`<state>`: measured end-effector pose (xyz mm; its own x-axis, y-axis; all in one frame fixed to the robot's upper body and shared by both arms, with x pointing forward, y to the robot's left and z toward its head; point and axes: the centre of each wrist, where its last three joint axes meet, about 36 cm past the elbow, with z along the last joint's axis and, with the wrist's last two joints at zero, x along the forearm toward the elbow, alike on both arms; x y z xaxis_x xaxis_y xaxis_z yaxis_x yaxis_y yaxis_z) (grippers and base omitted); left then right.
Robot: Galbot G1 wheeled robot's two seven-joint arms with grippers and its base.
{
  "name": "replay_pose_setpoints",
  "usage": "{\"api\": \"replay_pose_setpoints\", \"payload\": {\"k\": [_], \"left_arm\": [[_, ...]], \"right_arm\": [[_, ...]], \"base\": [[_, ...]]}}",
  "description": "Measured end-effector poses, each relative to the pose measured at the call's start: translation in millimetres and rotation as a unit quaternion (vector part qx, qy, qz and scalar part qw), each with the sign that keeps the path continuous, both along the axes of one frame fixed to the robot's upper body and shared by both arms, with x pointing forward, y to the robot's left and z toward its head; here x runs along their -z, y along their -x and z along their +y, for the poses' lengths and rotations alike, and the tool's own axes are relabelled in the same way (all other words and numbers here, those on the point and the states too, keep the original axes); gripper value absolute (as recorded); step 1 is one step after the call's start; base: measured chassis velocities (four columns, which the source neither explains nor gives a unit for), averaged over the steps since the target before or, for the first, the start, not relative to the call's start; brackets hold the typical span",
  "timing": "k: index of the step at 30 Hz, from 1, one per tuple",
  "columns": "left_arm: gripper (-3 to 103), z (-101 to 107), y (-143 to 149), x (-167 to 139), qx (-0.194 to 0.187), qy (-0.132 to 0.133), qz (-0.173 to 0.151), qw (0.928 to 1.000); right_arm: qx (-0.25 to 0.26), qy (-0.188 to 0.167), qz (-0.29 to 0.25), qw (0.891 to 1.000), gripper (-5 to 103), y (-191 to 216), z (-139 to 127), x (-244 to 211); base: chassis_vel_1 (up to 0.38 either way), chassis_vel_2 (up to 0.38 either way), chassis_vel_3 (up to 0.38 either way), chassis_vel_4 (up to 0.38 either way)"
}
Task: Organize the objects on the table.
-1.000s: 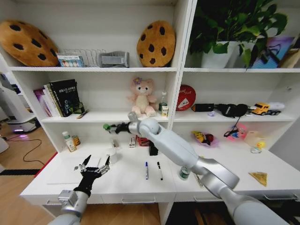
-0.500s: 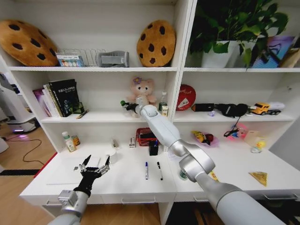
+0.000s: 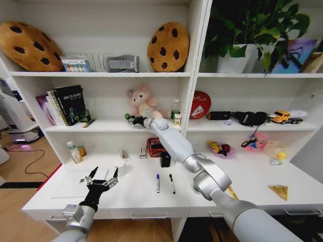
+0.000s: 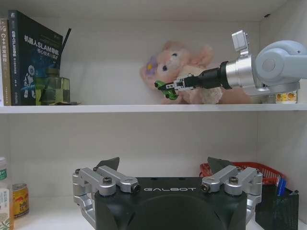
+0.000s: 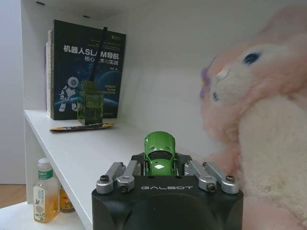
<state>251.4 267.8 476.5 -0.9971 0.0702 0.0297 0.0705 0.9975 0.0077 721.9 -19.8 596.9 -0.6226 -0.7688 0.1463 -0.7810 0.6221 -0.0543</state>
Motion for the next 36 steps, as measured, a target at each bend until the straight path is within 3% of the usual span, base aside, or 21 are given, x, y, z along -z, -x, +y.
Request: {"api": "replay_pose_setpoints", "payload": {"k": [10, 13, 15, 16, 18, 19, 22, 24, 27, 29, 32, 33, 36], "left_arm": [[100, 0.0, 0.0, 0.0, 0.000, 0.000, 0.000, 1.0000], [100, 0.0, 0.0, 0.0, 0.000, 0.000, 0.000, 1.0000], [100, 0.0, 0.0, 0.0, 0.000, 0.000, 0.000, 1.0000], [100, 0.0, 0.0, 0.0, 0.000, 0.000, 0.000, 1.0000], [100, 0.0, 0.0, 0.0, 0.000, 0.000, 0.000, 1.0000], [100, 0.0, 0.0, 0.0, 0.000, 0.000, 0.000, 1.0000], [100, 0.0, 0.0, 0.0, 0.000, 0.000, 0.000, 1.0000], [100, 0.0, 0.0, 0.0, 0.000, 0.000, 0.000, 1.0000], [100, 0.0, 0.0, 0.0, 0.000, 0.000, 0.000, 1.0000], [100, 0.0, 0.0, 0.0, 0.000, 0.000, 0.000, 1.0000], [100, 0.0, 0.0, 0.0, 0.000, 0.000, 0.000, 1.0000], [100, 0.0, 0.0, 0.0, 0.000, 0.000, 0.000, 1.0000], [100, 0.0, 0.0, 0.0, 0.000, 0.000, 0.000, 1.0000]], "right_arm": [[0.020, 0.009, -0.001, 1.000, 34, -1.9, -0.5, 1.1], [0.025, 0.009, -0.006, 1.000, 49, -1.2, 0.6, -1.4], [0.022, 0.008, -0.008, 1.000, 49, 0.0, 1.9, -3.1], [0.017, 0.006, -0.010, 1.000, 61, 2.7, 5.2, -6.5], [0.012, 0.005, -0.013, 1.000, 61, 5.5, 8.4, -10.2], [0.007, 0.004, -0.018, 1.000, 71, 10.3, 13.2, -14.9], [0.007, 0.002, -0.022, 1.000, 71, 16.0, 18.4, -18.4], [0.004, -0.002, -0.028, 1.000, 88, 36.6, 35.2, -29.1], [-0.006, -0.002, -0.030, 1.000, 97, 64.5, 50.5, -46.9], [-0.002, 0.002, -0.030, 1.000, 99, 75.3, 45.0, -54.8], [0.026, 0.024, -0.020, 0.999, 100, 98.4, 4.5, -62.9], [0.026, 0.024, -0.020, 0.999, 100, 98.4, 4.5, -62.9], [0.062, 0.047, 0.015, 0.997, 100, 143.7, -43.5, -57.4]], "base": [[0.000, 0.000, 0.000, 0.000], [0.000, 0.000, 0.000, 0.000], [0.000, 0.000, 0.000, 0.000], [0.000, 0.000, 0.000, 0.000], [0.000, 0.000, 0.000, 0.000], [0.000, 0.000, 0.000, 0.000], [0.000, 0.000, 0.000, 0.000], [0.000, 0.000, 0.000, 0.000], [0.000, 0.000, 0.000, 0.000], [0.000, 0.000, 0.000, 0.000], [0.000, 0.000, 0.000, 0.000], [0.000, 0.000, 0.000, 0.000], [0.000, 0.000, 0.000, 0.000]]}}
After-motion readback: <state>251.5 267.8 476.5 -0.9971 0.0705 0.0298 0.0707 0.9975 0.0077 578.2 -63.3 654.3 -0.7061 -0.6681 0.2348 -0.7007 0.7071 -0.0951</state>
